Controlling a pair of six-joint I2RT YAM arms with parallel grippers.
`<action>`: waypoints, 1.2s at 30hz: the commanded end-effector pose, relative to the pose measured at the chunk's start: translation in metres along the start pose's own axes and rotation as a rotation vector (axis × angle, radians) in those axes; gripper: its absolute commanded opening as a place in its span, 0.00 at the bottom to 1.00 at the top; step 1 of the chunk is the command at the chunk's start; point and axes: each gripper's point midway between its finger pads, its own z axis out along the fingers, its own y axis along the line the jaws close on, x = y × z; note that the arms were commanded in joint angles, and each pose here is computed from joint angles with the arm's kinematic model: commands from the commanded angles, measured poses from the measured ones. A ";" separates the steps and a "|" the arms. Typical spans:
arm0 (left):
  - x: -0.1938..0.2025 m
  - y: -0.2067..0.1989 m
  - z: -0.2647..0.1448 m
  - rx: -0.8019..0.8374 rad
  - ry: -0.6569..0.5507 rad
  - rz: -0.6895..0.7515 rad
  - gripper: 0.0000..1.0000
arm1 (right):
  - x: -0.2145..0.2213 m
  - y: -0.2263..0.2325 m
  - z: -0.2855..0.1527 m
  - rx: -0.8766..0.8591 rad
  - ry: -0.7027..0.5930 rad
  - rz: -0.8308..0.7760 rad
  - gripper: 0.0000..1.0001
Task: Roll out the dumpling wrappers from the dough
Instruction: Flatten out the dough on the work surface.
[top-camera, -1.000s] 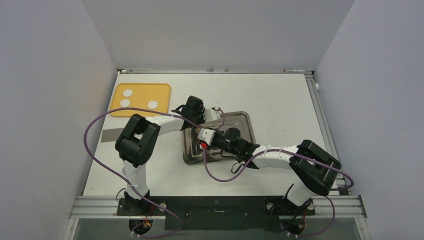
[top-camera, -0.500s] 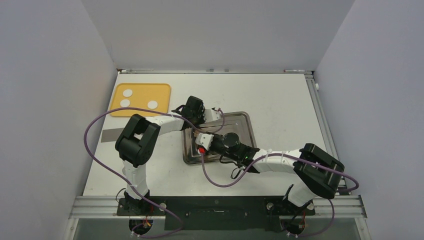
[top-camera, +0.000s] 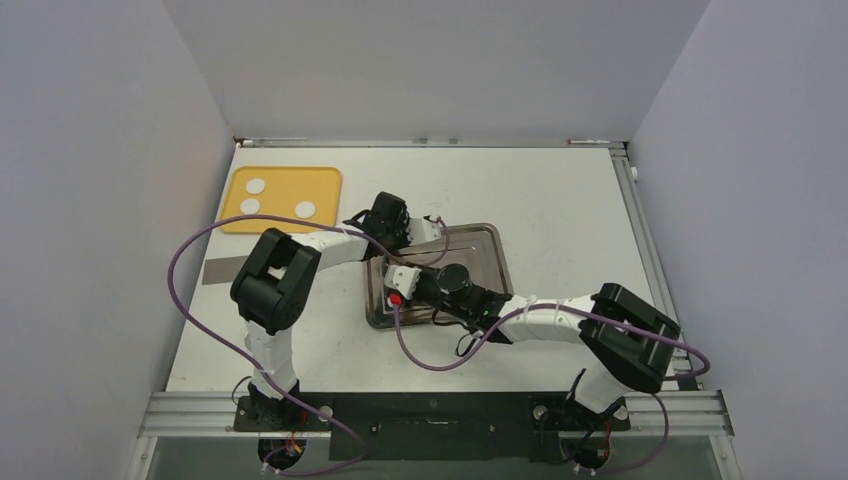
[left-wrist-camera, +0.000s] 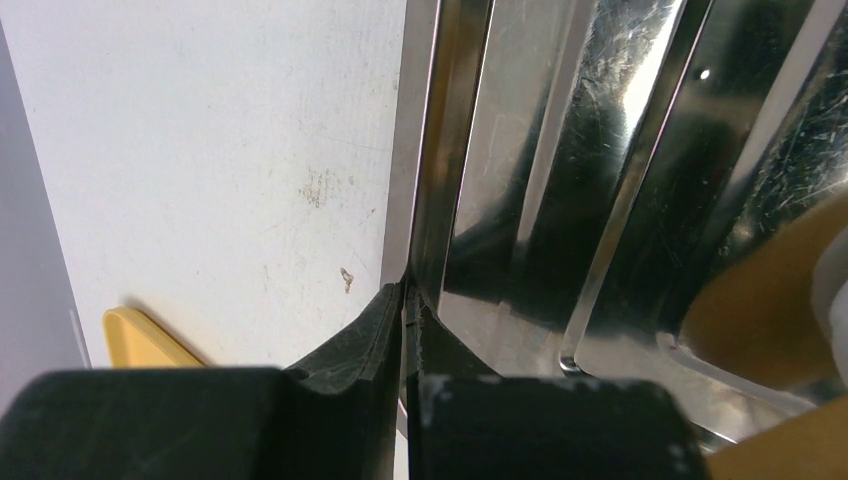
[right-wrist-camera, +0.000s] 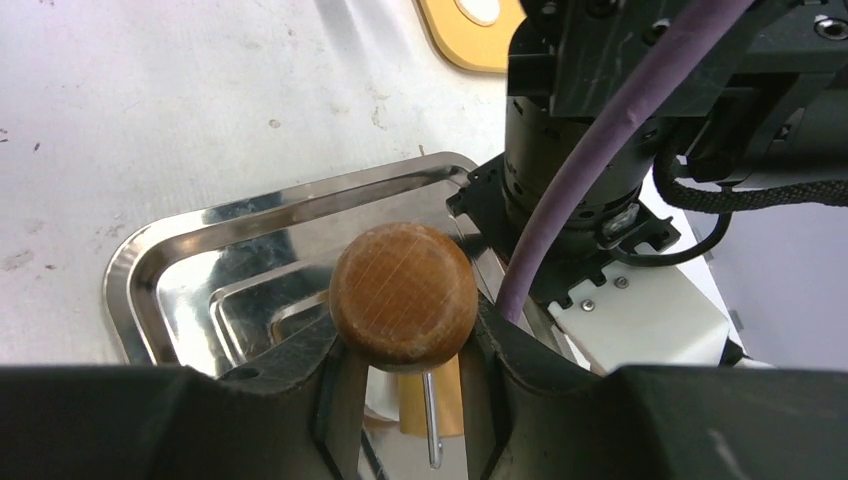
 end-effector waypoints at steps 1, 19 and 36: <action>0.044 -0.075 0.009 0.250 0.116 -0.016 0.00 | 0.083 0.077 -0.042 -0.174 0.322 0.109 0.08; 0.043 -0.075 0.009 0.250 0.115 -0.017 0.00 | 0.091 0.078 -0.041 -0.186 0.368 0.085 0.08; 0.043 -0.075 0.009 0.252 0.114 -0.016 0.00 | 0.098 0.075 -0.031 -0.183 0.382 0.113 0.08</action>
